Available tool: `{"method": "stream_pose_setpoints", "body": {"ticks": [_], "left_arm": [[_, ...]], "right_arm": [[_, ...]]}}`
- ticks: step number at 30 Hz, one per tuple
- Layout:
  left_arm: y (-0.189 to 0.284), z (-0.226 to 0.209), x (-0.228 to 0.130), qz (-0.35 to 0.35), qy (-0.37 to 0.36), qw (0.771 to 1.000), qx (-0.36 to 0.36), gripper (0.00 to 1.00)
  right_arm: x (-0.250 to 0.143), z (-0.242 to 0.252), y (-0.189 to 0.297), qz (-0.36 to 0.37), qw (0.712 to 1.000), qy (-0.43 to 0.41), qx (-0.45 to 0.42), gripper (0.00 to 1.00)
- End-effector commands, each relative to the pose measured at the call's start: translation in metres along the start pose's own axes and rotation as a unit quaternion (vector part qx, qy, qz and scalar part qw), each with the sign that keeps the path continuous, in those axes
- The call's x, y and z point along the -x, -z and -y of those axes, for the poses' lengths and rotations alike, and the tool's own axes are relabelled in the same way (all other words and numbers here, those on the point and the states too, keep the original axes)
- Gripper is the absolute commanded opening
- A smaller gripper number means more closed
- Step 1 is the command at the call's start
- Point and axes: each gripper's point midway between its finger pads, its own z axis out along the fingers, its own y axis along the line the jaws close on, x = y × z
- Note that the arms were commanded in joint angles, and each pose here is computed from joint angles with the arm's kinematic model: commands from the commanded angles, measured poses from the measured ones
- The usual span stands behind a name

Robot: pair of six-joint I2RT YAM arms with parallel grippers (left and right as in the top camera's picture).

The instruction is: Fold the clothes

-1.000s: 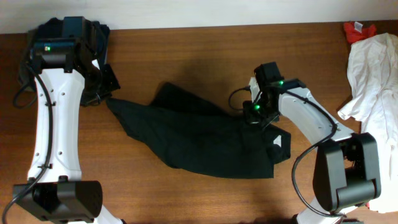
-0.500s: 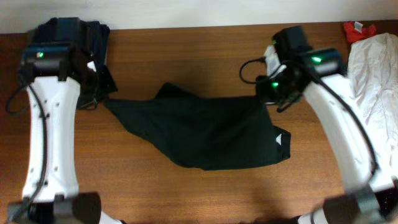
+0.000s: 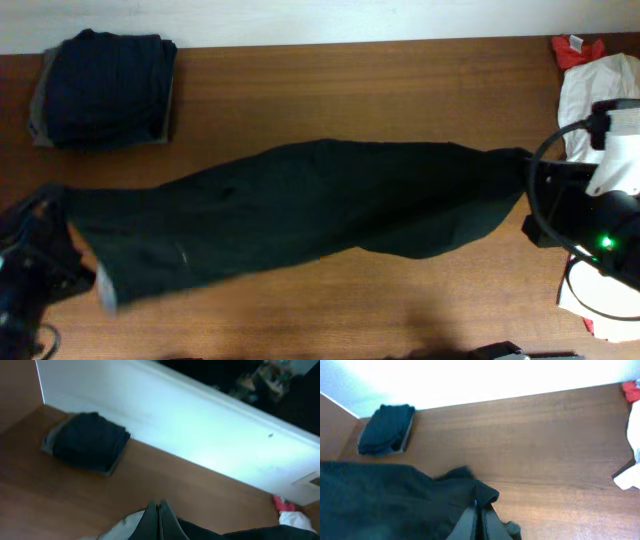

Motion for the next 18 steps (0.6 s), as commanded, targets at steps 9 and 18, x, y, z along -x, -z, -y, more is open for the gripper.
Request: {"method": "stream_pose_setpoints", "body": {"ticks": [9,18], "left_arm": [[-0.103,0.013,0.026,-0.025,0.001,1.000,0.018,0.01],[-0.239,0.033,0.058,0.001,0.002,1.000,0.003,0.01]], "right_arm": [[0.053,0.034,-0.014,0.080,0.990,-0.032,-0.114,0.04],[0.120,0.021,-0.114,0.102,0.990,0.000,-0.101,0.04]]}}
